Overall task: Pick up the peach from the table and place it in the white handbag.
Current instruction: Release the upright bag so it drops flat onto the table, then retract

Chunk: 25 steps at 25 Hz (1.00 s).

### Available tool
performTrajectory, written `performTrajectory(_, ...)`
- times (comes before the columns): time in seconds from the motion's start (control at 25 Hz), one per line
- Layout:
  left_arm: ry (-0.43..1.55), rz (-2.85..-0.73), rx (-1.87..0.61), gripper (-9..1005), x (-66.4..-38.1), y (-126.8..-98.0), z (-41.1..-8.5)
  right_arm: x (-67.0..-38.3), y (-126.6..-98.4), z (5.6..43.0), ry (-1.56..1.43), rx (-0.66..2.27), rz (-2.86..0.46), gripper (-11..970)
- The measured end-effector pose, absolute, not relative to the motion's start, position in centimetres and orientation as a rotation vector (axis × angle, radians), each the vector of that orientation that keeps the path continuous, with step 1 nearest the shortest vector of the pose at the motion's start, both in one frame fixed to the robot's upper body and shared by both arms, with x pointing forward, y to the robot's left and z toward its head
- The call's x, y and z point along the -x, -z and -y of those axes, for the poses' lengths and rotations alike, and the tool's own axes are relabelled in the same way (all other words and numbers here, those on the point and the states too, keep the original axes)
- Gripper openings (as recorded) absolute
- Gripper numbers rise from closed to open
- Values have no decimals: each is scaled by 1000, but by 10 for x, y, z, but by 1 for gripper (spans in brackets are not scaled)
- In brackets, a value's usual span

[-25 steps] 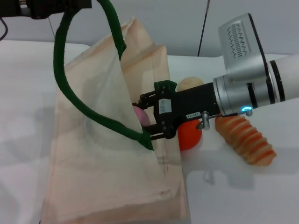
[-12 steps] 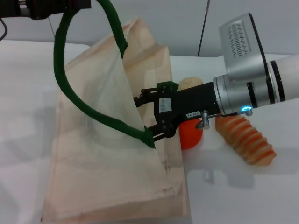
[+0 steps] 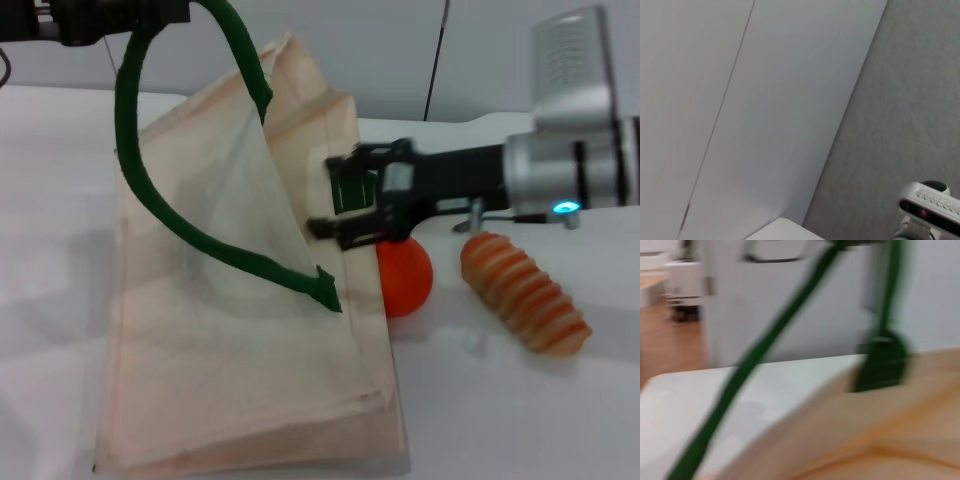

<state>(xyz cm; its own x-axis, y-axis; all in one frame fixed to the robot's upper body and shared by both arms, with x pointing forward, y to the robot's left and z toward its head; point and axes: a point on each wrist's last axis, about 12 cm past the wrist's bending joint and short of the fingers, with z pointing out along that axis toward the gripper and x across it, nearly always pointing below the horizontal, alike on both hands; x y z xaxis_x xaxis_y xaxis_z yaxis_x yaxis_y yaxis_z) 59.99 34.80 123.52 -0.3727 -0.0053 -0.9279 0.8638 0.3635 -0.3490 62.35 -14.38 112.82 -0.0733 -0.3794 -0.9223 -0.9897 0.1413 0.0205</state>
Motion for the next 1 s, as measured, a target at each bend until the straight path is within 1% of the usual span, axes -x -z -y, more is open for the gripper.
performTrajectory(0.2, 1148, -1689, -762, 273, -598, -1233, -352, -627, -1130, 184, -867, 1234, -1626, 892)
performTrajectory(0.4, 1148, -1692, -758, 276, -597, -1232, -353, -626, -1127, 217, -794, 1116, -1666, 892)
performTrajectory(0.52, 1147, -1693, -758, 278, -597, -1232, -353, -628, -1127, 235, -755, 979, -1663, 892)
performTrajectory(0.72, 1144, -1692, -759, 282, -597, -1232, -353, -631, -1126, 269, -665, 671, -1629, 892)
performTrajectory(0.84, 1143, -1691, -761, 284, -597, -1232, -353, -627, -1122, 282, -634, 559, -1613, 892)
performTrajectory(1.0, 1145, -1686, -757, 286, -597, -1232, -352, -625, -1120, 287, -623, 528, -1619, 892)
